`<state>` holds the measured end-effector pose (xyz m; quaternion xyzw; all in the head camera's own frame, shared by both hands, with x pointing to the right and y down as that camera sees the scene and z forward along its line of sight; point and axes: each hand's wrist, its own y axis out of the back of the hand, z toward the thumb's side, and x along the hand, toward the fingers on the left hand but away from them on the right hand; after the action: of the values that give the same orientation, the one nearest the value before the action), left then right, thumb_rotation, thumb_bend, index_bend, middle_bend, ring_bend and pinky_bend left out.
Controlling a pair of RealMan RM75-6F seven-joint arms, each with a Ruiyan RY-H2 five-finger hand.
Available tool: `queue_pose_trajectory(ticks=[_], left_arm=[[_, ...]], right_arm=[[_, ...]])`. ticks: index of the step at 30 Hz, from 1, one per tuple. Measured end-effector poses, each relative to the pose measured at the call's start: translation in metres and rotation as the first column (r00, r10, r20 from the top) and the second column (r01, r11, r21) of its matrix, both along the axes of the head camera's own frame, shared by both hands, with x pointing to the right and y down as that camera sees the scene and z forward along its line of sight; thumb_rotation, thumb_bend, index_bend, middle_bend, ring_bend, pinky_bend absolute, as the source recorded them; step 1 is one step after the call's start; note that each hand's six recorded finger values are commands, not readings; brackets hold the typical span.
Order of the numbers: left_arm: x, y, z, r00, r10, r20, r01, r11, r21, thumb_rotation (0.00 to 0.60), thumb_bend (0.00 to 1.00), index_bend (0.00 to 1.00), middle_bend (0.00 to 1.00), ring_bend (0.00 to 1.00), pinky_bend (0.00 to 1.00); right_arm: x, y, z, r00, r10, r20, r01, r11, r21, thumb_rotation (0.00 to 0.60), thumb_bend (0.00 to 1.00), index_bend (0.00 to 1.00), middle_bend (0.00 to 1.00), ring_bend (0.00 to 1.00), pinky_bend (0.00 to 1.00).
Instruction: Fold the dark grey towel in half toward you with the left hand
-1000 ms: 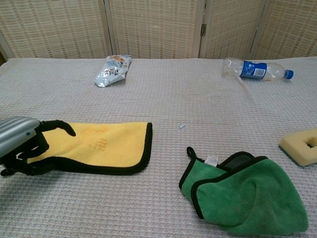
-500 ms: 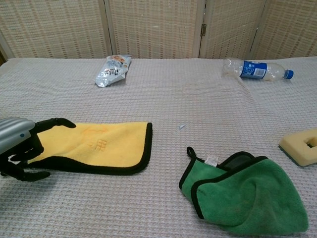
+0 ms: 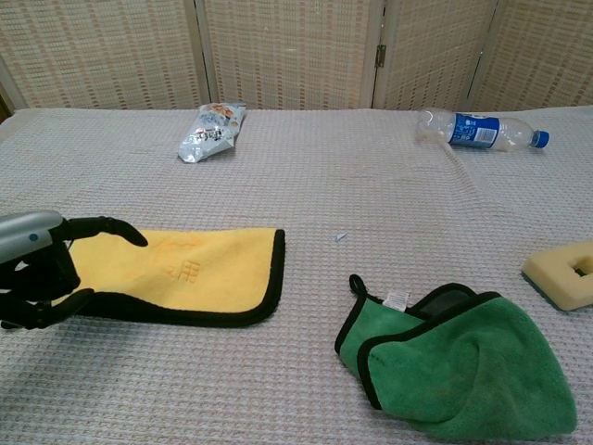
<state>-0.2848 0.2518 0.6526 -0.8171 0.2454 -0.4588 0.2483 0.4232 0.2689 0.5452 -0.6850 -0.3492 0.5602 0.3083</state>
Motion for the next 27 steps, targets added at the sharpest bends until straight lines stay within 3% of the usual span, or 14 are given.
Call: queue_pose_trajectory(ticks=[7, 22, 27], left_arm=[[0.022, 0.007, 0.021, 0.999, 0.04, 0.014, -0.039, 0.997, -0.069, 0.6, 0.58, 0.19, 1.0, 1.0, 1.0], [0.049, 0.011, 0.046, 0.996, 0.09, 0.016, -0.087, 0.986, -0.142, 0.6, 0.58, 0.17, 1.0, 1.0, 1.0], [0.052, 0.014, 0.046, 0.995, 0.101, 0.013, -0.099, 0.985, -0.139, 0.6, 0.58, 0.17, 1.0, 1.0, 1.0]], right_arm=[[0.002, 0.0, -0.001, 1.0, 0.005, 0.006, -0.005, 1.0, -0.002, 0.6, 0.35, 0.0, 0.0, 0.0, 0.0], [0.006, -0.002, -0.006, 1.0, 0.019, 0.011, -0.019, 1.0, 0.012, 0.6, 0.35, 0.0, 0.0, 0.0, 0.0], [0.006, -0.001, -0.005, 1.0, 0.017, 0.012, -0.017, 1.0, 0.009, 0.6, 0.35, 0.0, 0.0, 0.0, 0.0]])
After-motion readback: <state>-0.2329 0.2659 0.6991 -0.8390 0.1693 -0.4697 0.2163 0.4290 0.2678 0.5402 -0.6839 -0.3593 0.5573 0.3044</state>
